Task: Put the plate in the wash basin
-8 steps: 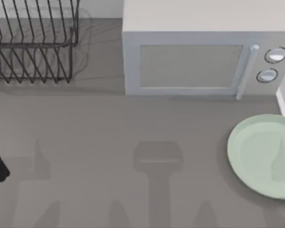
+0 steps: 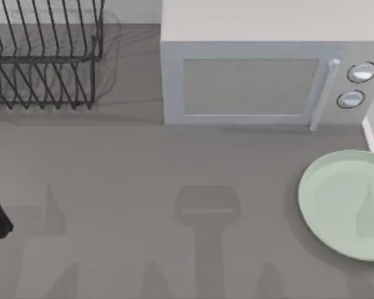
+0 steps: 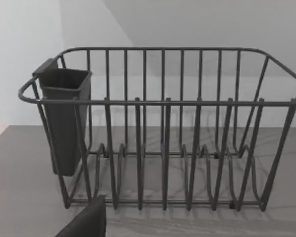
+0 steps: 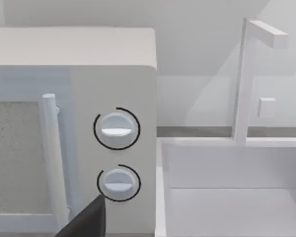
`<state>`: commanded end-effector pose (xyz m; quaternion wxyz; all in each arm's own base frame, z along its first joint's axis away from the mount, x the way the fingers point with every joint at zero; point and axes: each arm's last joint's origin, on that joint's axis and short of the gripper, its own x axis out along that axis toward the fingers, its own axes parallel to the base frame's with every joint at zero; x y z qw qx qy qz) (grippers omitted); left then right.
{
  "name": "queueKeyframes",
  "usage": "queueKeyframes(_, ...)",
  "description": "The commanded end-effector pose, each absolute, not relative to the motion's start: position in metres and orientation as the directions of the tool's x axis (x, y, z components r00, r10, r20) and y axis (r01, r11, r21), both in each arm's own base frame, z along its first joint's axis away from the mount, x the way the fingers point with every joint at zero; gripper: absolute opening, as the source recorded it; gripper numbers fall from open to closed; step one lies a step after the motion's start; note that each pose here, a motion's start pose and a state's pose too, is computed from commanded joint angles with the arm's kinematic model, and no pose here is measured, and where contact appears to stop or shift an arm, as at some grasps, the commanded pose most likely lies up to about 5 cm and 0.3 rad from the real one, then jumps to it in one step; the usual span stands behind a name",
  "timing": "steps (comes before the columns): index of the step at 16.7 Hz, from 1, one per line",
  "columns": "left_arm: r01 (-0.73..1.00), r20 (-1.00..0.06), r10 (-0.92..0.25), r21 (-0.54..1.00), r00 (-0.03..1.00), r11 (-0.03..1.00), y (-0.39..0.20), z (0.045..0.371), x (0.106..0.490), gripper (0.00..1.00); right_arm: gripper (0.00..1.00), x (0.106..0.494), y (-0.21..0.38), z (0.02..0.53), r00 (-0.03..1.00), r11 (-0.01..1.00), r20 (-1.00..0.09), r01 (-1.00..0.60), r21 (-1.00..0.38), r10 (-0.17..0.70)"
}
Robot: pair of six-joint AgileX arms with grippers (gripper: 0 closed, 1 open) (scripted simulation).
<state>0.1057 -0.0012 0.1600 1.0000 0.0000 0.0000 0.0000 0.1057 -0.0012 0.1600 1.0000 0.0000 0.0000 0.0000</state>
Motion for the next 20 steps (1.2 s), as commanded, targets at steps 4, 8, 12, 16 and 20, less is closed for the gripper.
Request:
queueKeyframes(4, 0.000, 0.000, 0.000, 0.000, 1.000, 1.000, -0.001, 0.160, 0.106, 1.00, 1.00, 0.106, -0.001, 0.160, 1.000, 1.000, 0.000, 0.000, 0.000, 0.000)
queueKeyframes(8, 0.000, 0.000, 0.000, 0.000, 1.000, 1.000, -0.001, 0.160, 0.106, 1.00, 1.00, 0.106, -0.001, 0.160, 1.000, 1.000, 0.000, 0.000, 0.000, 0.000)
queueKeyframes(12, 0.000, 0.000, 0.000, 0.000, 1.000, 1.000, -0.001, 0.160, 0.106, 1.00, 1.00, 0.106, -0.001, 0.160, 1.000, 1.000, 0.000, 0.000, 0.000, 0.000)
queueKeyframes(16, 0.000, 0.000, 0.000, 0.000, 1.000, 1.000, -0.001, 0.160, 0.106, 1.00, 1.00, 0.106, -0.001, 0.160, 1.000, 1.000, 0.000, 0.000, 0.000, 0.000)
queueKeyframes(20, 0.000, 0.000, 0.000, 0.000, 1.000, 1.000, -0.001, 0.160, 0.106, 1.00, 1.00, 0.107, 0.002, 0.178, 0.996, 0.999, -0.085, -0.030, 0.033, 0.032)
